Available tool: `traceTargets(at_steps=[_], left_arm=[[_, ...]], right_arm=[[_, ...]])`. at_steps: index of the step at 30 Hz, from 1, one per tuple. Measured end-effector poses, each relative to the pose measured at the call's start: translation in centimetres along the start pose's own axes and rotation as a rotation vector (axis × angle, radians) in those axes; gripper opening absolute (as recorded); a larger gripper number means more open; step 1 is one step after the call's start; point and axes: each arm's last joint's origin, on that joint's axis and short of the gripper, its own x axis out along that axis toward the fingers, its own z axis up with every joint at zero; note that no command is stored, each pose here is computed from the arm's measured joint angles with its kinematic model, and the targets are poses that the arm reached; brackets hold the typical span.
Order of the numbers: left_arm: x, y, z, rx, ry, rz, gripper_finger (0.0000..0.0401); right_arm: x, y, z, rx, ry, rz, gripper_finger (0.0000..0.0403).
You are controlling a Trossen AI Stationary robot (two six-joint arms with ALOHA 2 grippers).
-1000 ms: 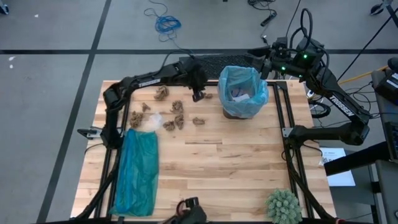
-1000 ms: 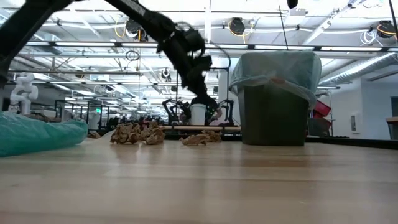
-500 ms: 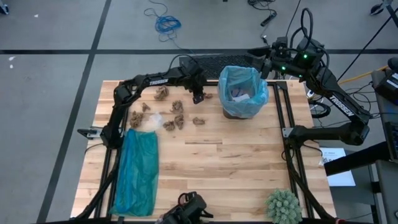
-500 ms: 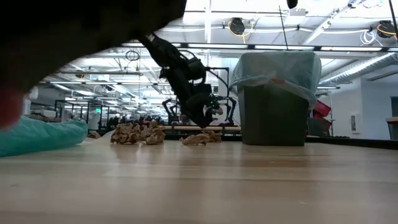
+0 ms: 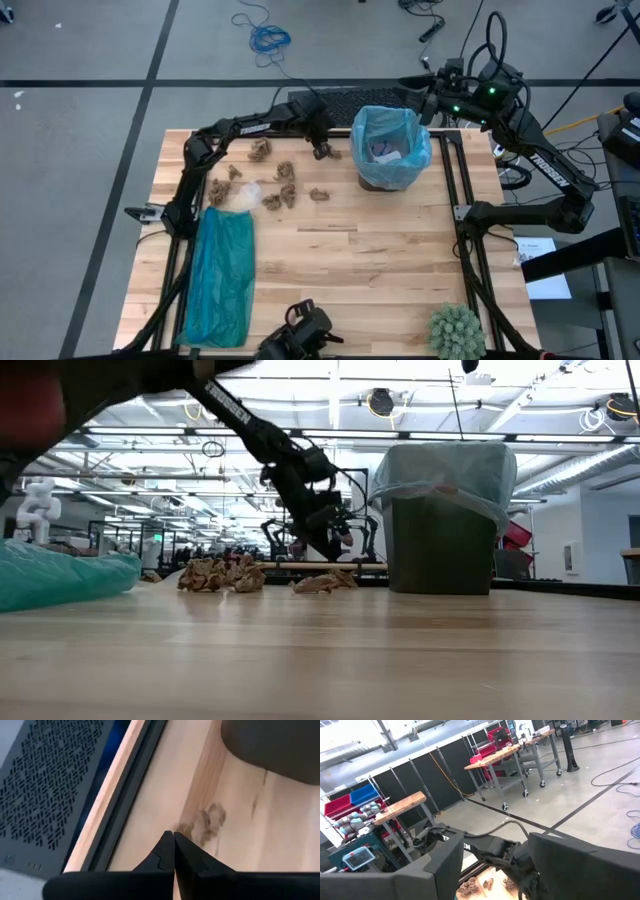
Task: Place trash/remove bag and relplace
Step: Put the brown tissue into the trash bin
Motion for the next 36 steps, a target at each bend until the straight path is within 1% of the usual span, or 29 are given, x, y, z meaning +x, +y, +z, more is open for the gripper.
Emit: traceTargets(at_steps=[4,6,9,11,13,16,20,23,26,29,31,32,36], left_arm=[[-3.5,-0.4,0.8,0.001,-0.004,0.001,0.0002],[-5.1,-0.8,1.2,0.006,-0.038,-0.039,0.0002],[-5.8,-1.2,1.8,0.049,-0.083,-0.060,0.0003],[-5.2,-1.3,1.8,0.078,-0.092,-0.090,0.0014],[-4.1,-1.1,1.7,0.077,-0.109,-0.112,0.0033],[-2.1,-0.5,1.2,0.057,-0.099,-0.122,0.0073],[-0.3,-0.1,1.3,0.015,-0.161,-0.152,0.0124],[0.7,-0.1,1.4,0.024,-0.185,-0.152,0.0133],[1.8,-0.2,1.1,0.032,-0.174,-0.154,0.0114],[2.9,-0.3,0.2,0.048,-0.111,-0.143,0.0062],[3.3,0.0,-0.9,0.041,-0.007,-0.120,0.0020],[3.2,0.2,-1.6,0.030,0.054,-0.115,0.0011],[2.0,0.7,-4.6,-0.003,0.330,-0.196,0.0002]], right_arm=[[0.0,0.0,0.0,-0.013,-0.004,0.002,0.0199],[0.0,0.0,0.0,-0.031,-0.003,0.002,0.0193],[0.0,0.0,0.0,-0.057,-0.002,0.005,0.0187],[0.0,0.0,0.0,-0.063,-0.002,0.005,0.0185],[0.0,0.0,0.0,-0.062,-0.002,0.005,0.0185],[0.0,0.0,0.0,-0.059,-0.001,0.005,0.0185],[0.0,0.0,0.0,-0.058,0.002,0.004,0.0185],[0.0,0.0,0.0,-0.050,0.003,0.003,0.0185],[0.0,0.0,0.0,-0.041,0.003,0.003,0.0185],[0.0,0.0,0.0,-0.033,0.002,0.003,0.0185],[0.0,0.0,0.0,-0.020,-0.001,0.005,0.0185],[0.0,0.0,0.0,-0.017,-0.002,0.005,0.0185],[0.0,0.1,0.2,-0.022,-0.021,0.014,0.0185]])
